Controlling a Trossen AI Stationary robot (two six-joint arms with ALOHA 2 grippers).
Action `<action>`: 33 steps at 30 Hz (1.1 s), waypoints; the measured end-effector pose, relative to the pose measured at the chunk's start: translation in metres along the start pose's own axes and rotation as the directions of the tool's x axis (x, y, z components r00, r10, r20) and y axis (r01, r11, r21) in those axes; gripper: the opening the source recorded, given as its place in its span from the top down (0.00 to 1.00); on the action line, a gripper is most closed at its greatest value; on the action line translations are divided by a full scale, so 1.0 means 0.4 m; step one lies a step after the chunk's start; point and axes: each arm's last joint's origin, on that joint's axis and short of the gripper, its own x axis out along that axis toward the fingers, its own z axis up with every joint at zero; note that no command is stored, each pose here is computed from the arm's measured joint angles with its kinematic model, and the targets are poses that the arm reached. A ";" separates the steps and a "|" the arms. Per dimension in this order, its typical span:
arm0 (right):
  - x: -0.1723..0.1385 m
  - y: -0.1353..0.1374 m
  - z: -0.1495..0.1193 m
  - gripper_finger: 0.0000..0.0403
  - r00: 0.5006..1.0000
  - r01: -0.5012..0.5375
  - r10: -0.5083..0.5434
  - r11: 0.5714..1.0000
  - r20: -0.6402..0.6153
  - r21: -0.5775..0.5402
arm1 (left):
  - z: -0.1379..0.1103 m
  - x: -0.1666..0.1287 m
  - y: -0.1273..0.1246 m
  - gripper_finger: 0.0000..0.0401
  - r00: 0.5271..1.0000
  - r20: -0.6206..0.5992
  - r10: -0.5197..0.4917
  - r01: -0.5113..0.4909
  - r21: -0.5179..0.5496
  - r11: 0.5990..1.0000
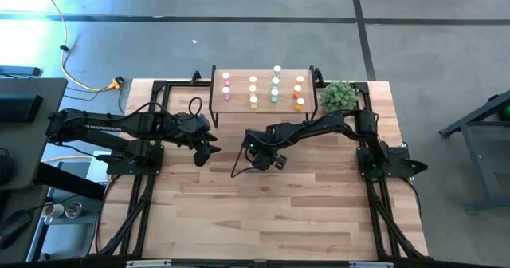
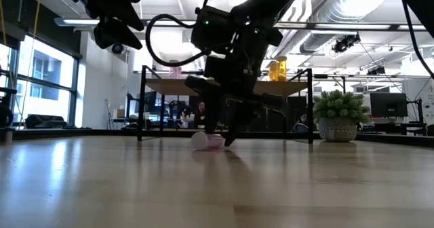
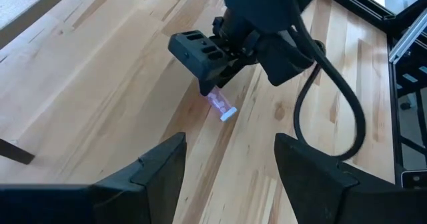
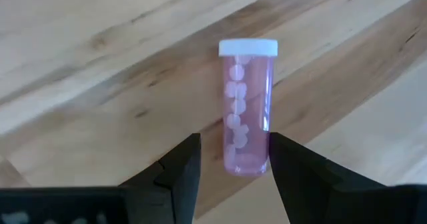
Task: Pick and place medicine bottles onto shelf by color
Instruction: Put the pink pill bottle with the other pink pill bottles on the shelf
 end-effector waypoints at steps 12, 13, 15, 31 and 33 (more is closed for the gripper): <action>0.001 0.006 0.014 0.59 1.000 -0.002 0.002 0.985 0.001 0.174 | 0.000 0.000 0.000 0.46 1.000 -0.001 0.000 0.000 0.028 1.000; 0.001 0.006 0.013 0.59 1.000 -0.001 0.001 0.982 0.001 0.187 | 0.000 0.000 0.000 0.46 1.000 -0.001 0.000 0.000 0.038 0.999; 0.001 0.006 0.013 0.60 1.000 -0.001 0.001 0.980 0.000 0.200 | 0.000 0.000 0.000 0.46 1.000 -0.001 0.000 0.000 0.052 0.999; 0.000 0.016 0.011 0.69 0.999 -0.032 0.039 0.958 -0.018 0.285 | 0.000 0.000 0.000 0.46 1.000 -0.001 0.000 0.000 0.072 0.997; 0.000 0.017 0.012 0.71 0.999 -0.033 0.039 0.958 -0.017 0.285 | 0.000 0.000 0.000 0.46 1.000 -0.001 -0.001 0.001 0.068 0.998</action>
